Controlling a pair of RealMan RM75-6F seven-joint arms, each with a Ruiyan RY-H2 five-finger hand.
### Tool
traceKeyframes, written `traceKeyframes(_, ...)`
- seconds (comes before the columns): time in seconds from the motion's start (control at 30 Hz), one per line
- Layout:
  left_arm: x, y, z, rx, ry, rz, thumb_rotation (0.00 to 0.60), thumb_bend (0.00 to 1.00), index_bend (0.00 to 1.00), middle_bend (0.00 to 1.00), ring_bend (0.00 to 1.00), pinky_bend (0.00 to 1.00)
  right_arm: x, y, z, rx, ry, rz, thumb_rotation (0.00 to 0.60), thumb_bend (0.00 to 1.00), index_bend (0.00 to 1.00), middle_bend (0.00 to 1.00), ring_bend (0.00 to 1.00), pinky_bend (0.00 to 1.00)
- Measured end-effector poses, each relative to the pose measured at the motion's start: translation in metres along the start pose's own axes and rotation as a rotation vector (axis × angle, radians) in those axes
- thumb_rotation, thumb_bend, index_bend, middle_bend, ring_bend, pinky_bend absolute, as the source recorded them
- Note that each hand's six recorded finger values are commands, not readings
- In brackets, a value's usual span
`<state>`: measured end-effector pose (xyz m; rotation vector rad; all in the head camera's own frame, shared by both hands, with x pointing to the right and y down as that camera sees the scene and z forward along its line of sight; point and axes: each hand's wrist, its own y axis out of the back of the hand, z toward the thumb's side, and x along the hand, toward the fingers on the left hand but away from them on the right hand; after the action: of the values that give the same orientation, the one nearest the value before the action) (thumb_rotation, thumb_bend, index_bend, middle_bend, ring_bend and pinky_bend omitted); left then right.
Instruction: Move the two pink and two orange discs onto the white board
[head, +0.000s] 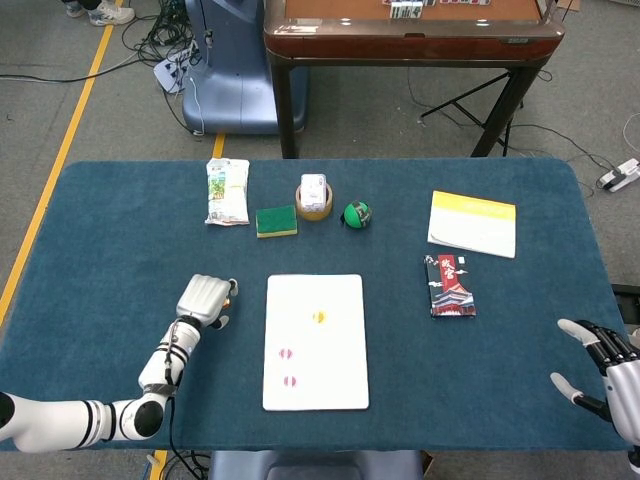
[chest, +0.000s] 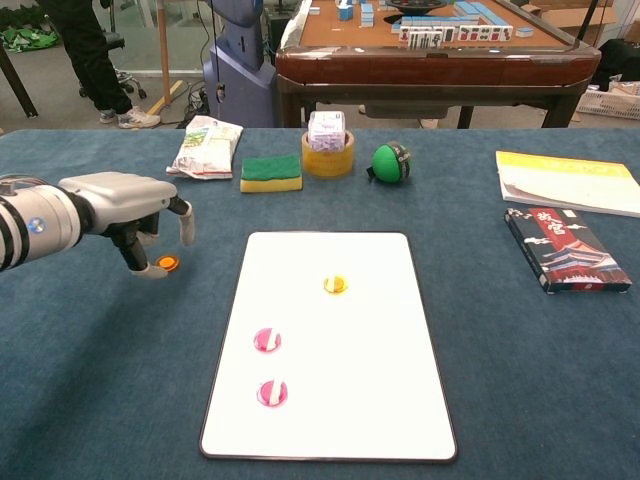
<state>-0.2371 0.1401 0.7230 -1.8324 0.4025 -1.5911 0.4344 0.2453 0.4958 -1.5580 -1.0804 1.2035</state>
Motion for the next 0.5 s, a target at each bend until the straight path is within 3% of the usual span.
traceKeyframes(0.5, 0.011, -0.010, -0.007, -0.013, 0.033, -0.004, 0.600, 0.27, 0.48, 1.00, 1.00, 1.00, -0.001, 0.000, 0.000, 0.002, -0.001, 0.002, 0.600, 0.00, 0.26, 0.31, 0.34, 0.63)
